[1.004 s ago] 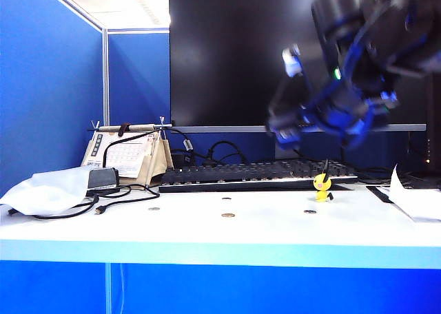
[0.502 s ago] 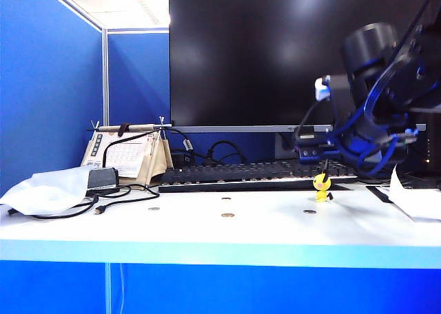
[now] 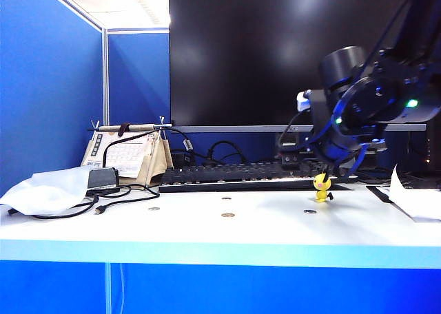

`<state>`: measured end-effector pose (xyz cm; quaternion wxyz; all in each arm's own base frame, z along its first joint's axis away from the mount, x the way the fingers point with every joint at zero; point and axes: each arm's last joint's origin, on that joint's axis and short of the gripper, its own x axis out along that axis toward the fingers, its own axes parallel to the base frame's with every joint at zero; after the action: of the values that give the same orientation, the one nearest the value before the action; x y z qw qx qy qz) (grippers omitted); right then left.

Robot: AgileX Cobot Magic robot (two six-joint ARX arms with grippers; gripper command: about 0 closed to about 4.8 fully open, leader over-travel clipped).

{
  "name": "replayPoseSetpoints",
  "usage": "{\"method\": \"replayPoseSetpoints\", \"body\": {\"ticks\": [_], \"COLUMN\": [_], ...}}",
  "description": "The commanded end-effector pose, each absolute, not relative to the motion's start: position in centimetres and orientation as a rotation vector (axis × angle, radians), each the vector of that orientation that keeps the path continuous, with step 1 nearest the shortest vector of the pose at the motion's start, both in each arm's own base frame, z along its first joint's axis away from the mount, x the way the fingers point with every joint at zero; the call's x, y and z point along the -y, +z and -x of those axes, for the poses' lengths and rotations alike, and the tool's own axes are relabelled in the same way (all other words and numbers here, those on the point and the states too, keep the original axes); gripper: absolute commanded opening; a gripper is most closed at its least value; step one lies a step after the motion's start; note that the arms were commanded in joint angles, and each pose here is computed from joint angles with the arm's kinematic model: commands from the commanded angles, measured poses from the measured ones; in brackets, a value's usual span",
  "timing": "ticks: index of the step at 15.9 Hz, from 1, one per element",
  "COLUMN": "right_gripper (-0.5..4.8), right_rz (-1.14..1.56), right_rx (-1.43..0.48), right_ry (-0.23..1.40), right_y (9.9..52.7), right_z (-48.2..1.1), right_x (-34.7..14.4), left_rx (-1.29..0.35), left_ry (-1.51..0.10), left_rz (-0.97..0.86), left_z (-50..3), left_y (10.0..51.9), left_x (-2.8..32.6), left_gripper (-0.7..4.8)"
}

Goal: Pick up the doll and place it on the similarly colored coin.

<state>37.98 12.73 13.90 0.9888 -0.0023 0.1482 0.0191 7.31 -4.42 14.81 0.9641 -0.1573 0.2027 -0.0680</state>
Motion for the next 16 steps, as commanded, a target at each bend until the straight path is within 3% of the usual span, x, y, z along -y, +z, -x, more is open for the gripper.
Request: {"method": "replayPoseSetpoints", "body": {"ticks": [1,9,16], "right_gripper": [4.41,4.41,4.24], "right_rz": [0.008,-0.053,-0.066], "right_rx": [-0.32,-0.348,-0.353], "right_ry": [0.023,-0.059,-0.026], "right_y": [13.4,12.0,12.0], "right_z": [-38.7,-39.5,-39.6], "right_x": [-12.7,-10.4,-10.2], "left_rx": [-0.41,-0.41,-0.41], "left_ry": [-0.135,-0.135,-0.135], "left_rz": [0.314,0.314,0.314], "left_z": [-7.3,-7.3,-7.3], "left_y": [14.7,14.7,14.7], "left_x": [4.4,4.4,4.4], "left_gripper": [2.96,2.96,2.96]}}
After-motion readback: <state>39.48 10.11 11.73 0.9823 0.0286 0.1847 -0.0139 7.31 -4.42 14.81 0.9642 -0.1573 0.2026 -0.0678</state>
